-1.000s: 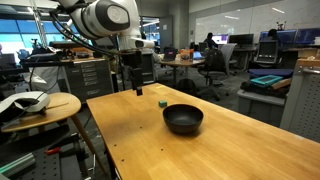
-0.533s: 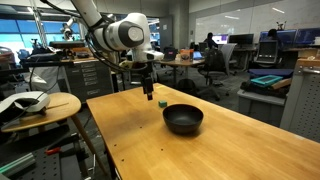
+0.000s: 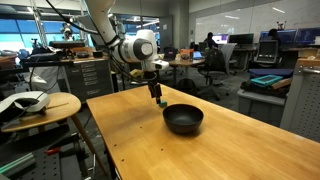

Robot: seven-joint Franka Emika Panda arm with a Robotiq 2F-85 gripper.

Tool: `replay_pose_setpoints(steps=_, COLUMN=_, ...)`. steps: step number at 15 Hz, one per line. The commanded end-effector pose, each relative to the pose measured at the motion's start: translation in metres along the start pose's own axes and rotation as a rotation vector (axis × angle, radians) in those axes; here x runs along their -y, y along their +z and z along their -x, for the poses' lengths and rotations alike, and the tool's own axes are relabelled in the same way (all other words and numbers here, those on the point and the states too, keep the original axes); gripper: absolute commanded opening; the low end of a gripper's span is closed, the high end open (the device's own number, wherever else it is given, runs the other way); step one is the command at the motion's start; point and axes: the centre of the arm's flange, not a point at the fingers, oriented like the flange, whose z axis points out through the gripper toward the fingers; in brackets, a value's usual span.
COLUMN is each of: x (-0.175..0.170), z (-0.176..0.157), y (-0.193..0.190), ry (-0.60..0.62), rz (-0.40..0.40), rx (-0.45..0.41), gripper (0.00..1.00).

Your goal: Put the green block in the black bowl

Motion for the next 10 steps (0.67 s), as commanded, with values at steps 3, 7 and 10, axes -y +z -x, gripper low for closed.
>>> replay_pose_setpoints(steps=3, x=0.037, z=-0.035, y=0.027, ry=-0.014, rz=0.001, rx=-0.047, gripper=1.0)
replay_pose_setpoints(steps=7, x=0.045, z=-0.049, y=0.038, ry=-0.024, rz=0.007, rx=-0.073, gripper=1.0)
replay_pose_setpoints(steps=10, x=0.046, z=-0.056, y=0.046, ry=-0.023, rz=0.003, rx=-0.068, gripper=1.0)
